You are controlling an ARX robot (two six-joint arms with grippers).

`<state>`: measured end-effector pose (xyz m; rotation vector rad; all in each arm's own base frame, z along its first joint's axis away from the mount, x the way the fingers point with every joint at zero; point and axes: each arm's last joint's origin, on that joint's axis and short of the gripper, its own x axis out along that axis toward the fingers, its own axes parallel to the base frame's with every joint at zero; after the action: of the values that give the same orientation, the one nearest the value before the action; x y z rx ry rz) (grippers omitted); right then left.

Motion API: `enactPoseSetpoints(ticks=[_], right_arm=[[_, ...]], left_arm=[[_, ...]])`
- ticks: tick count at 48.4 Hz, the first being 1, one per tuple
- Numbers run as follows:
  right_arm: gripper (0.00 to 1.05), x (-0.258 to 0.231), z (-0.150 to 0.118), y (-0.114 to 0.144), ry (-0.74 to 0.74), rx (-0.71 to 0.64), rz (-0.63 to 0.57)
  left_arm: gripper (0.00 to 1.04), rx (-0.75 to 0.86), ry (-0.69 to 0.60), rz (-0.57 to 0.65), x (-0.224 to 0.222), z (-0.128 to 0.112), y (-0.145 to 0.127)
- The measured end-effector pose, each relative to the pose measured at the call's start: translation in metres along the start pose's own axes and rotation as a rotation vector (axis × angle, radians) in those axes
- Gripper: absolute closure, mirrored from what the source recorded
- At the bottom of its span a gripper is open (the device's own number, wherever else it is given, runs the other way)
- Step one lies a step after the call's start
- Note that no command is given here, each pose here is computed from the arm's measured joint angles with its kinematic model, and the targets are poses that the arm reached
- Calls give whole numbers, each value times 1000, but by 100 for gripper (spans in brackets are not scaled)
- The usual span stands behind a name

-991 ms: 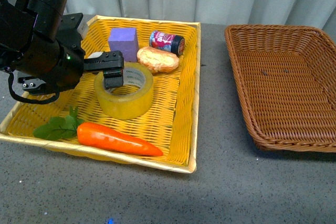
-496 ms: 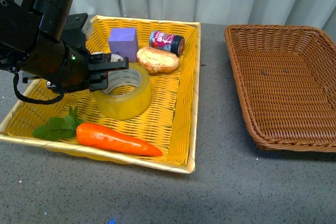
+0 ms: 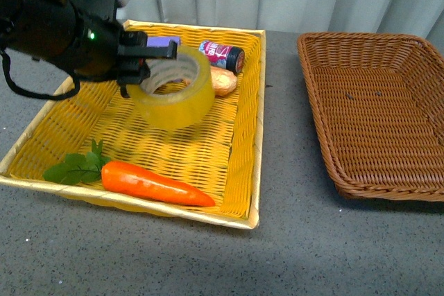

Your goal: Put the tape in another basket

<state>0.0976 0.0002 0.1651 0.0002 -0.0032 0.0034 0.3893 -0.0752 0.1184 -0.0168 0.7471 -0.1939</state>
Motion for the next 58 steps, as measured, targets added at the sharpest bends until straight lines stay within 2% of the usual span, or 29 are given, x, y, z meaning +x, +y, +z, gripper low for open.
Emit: enactPoseSetpoints(ticks=[5,9,20,27,39,58], right_arm=[[9,0,0,0,0,0,0],[9,0,0,0,0,0,0],[9,0,0,0,0,0,0],[9,0,0,0,0,0,0],[9,0,0,0,0,0,0],[9,0,0,0,0,0,0]], left_arm=[[88,129,-95,-82,-10,18,-14],[88,290,-171,-185,-19,33,-33],[88,611,-305,-368,-25,49,-73],[88,793,-335,-417,-23,52,-89],[88,923,-333,-435,-18,47,-101],[88,957,-344,-418,-19,48,-102]])
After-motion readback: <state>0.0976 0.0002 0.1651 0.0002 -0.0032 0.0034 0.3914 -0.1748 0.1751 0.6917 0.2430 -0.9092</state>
